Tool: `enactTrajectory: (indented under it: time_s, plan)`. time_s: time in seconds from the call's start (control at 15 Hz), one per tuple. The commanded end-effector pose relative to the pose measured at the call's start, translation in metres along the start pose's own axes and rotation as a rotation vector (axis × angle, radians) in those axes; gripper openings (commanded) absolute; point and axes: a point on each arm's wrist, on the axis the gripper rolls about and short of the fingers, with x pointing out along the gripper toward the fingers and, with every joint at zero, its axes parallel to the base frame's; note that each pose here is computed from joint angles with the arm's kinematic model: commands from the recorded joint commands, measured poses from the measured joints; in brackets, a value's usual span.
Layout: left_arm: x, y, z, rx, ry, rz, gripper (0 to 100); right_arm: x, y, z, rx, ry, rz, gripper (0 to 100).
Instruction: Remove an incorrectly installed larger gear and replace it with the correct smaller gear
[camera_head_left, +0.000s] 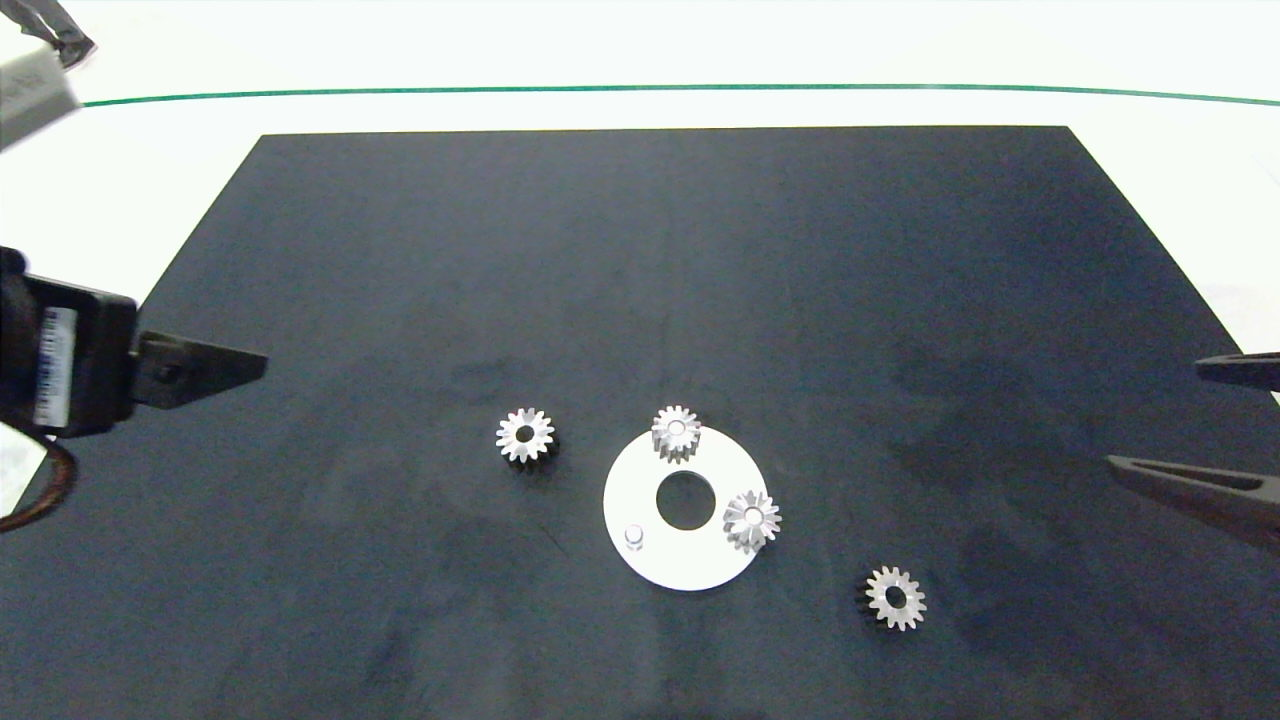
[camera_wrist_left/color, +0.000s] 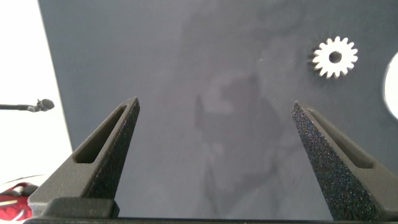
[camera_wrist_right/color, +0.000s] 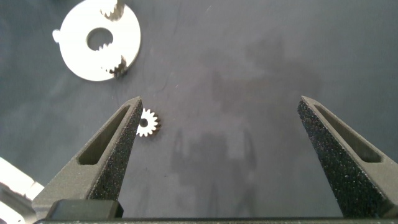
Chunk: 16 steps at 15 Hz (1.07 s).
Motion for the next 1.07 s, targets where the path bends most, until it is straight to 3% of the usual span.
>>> enactTrajectory:
  time_s: [0.07,0.27,0.4,0.67,0.87,1.07]
  plan:
    - [-0.042,0.027,-0.005,-0.067,-0.112,0.007,100,0.061,0.032,0.000,-0.104,0.187,0.093,100]
    - [-0.059,0.036,-0.011,-0.067,-0.157,0.005,100,0.089,0.059,-0.008,-0.162,0.286,0.201,100]
    - [-0.061,0.038,-0.012,-0.069,-0.165,0.006,100,0.107,0.077,-0.013,-0.153,0.348,0.243,100]
    - [-0.070,0.043,-0.015,-0.067,-0.192,0.002,100,0.133,0.095,-0.022,-0.195,0.434,0.244,100]
    - [-0.073,0.044,-0.017,-0.070,-0.199,0.002,100,0.154,0.101,-0.023,-0.155,0.481,0.193,100]
    - [-0.076,0.046,-0.018,-0.076,-0.211,0.000,100,0.161,0.103,-0.025,-0.168,0.502,0.160,95]
